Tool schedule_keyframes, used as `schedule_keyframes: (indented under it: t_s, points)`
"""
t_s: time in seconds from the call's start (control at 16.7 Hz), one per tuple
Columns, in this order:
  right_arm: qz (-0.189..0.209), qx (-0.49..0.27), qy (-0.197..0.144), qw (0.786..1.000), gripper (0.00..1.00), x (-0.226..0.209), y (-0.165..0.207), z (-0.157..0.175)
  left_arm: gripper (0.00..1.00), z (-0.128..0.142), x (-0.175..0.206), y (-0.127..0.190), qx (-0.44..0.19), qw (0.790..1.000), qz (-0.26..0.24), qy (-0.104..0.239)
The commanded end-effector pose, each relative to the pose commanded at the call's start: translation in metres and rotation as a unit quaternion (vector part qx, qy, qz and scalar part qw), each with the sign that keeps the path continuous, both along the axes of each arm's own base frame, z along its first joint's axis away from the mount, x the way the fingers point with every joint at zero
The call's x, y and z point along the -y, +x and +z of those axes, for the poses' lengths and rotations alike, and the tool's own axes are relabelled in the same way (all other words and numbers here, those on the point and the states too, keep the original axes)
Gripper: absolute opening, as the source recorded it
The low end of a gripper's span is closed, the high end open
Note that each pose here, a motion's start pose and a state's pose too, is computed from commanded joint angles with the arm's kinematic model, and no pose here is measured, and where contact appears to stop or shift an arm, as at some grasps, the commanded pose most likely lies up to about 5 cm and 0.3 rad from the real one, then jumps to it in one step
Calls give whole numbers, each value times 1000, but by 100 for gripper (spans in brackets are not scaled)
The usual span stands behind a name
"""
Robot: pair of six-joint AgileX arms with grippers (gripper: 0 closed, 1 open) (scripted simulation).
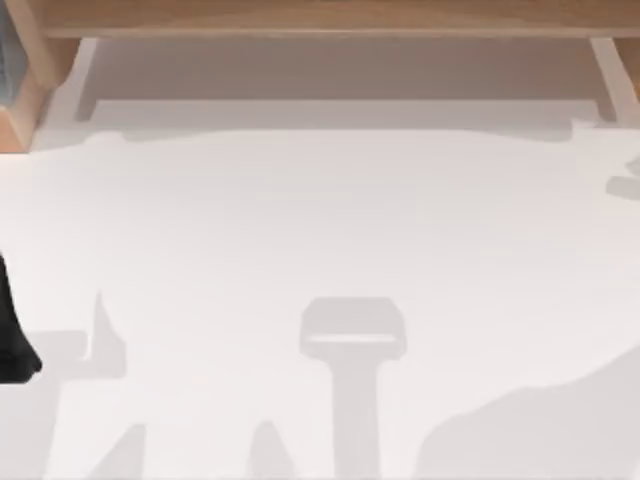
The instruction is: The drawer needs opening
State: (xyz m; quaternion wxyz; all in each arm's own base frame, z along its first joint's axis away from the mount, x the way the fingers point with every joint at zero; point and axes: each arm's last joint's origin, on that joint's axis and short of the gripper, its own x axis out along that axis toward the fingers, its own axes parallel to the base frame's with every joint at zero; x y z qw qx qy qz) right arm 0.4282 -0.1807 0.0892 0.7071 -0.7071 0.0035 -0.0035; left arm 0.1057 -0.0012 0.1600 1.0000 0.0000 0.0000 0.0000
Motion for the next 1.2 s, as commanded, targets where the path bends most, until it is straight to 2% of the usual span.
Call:
schedule_keyframes:
  t_s: [0.06, 0.84, 1.2]
  points:
    - [0, 0, 0, 1000, 100, 0, 0, 0, 100, 0, 0, 0, 0, 1000, 0, 0]
    - [0, 0, 0, 1000, 2, 0, 0, 0, 100, 0, 0, 0, 0, 1000, 0, 0]
    - [0, 0, 0, 1000, 0, 0, 0, 0, 100, 0, 0, 0, 0, 1000, 0, 0]
